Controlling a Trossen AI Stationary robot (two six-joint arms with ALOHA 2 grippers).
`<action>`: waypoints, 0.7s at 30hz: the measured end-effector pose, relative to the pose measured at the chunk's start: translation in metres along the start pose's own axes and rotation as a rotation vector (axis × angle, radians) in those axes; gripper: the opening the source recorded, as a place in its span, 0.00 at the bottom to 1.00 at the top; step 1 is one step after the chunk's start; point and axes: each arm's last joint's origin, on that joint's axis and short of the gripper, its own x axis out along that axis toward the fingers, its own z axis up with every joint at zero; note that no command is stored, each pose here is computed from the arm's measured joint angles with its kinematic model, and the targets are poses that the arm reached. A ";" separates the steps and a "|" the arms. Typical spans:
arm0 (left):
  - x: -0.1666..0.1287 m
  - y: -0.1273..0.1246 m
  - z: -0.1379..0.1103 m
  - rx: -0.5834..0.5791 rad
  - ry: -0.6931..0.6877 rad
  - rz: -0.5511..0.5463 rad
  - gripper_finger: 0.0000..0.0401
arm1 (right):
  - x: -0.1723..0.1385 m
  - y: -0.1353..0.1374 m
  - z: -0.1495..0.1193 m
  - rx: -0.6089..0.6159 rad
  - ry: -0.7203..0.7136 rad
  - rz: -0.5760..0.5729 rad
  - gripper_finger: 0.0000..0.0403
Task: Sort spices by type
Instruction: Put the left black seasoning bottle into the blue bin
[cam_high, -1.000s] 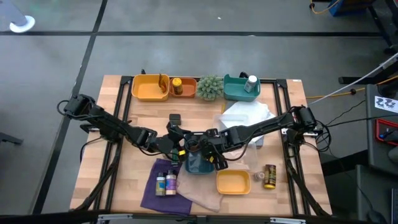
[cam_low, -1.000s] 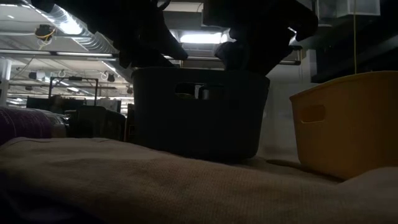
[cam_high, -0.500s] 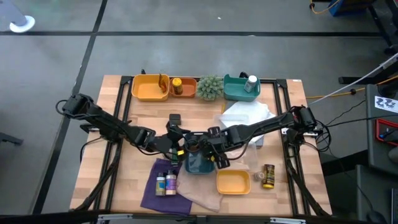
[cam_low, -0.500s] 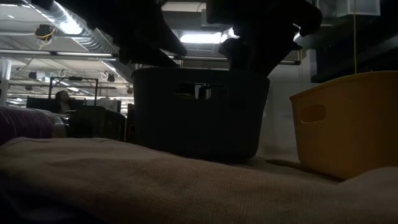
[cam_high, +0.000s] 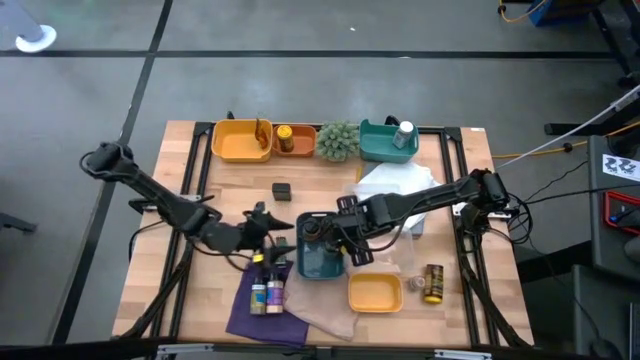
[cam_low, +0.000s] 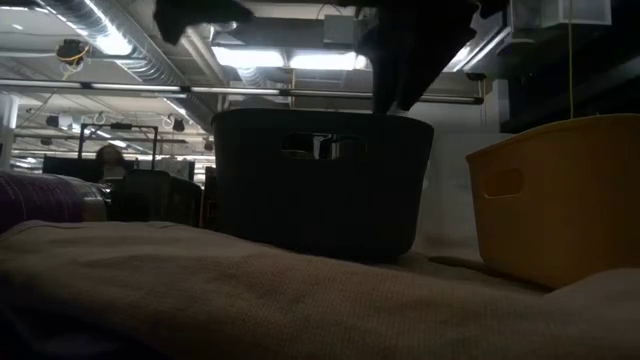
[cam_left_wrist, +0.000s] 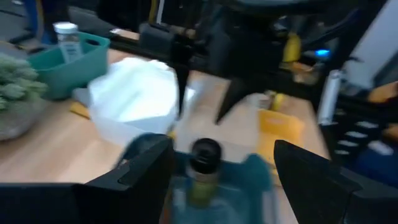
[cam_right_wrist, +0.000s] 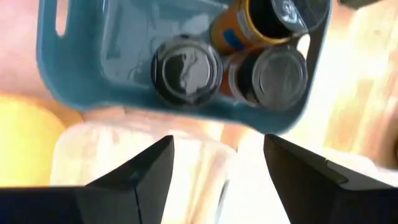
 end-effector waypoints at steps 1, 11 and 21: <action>-0.005 -0.002 0.001 -0.027 -0.003 -0.017 0.65 | -0.003 0.000 0.000 -0.001 0.009 0.000 0.62; -0.034 -0.015 -0.008 -0.468 0.219 -0.203 0.65 | -0.025 -0.003 -0.004 -0.008 0.085 0.005 0.62; -0.054 -0.015 -0.051 -1.013 0.863 0.041 0.65 | -0.028 -0.003 -0.003 -0.007 0.083 0.005 0.62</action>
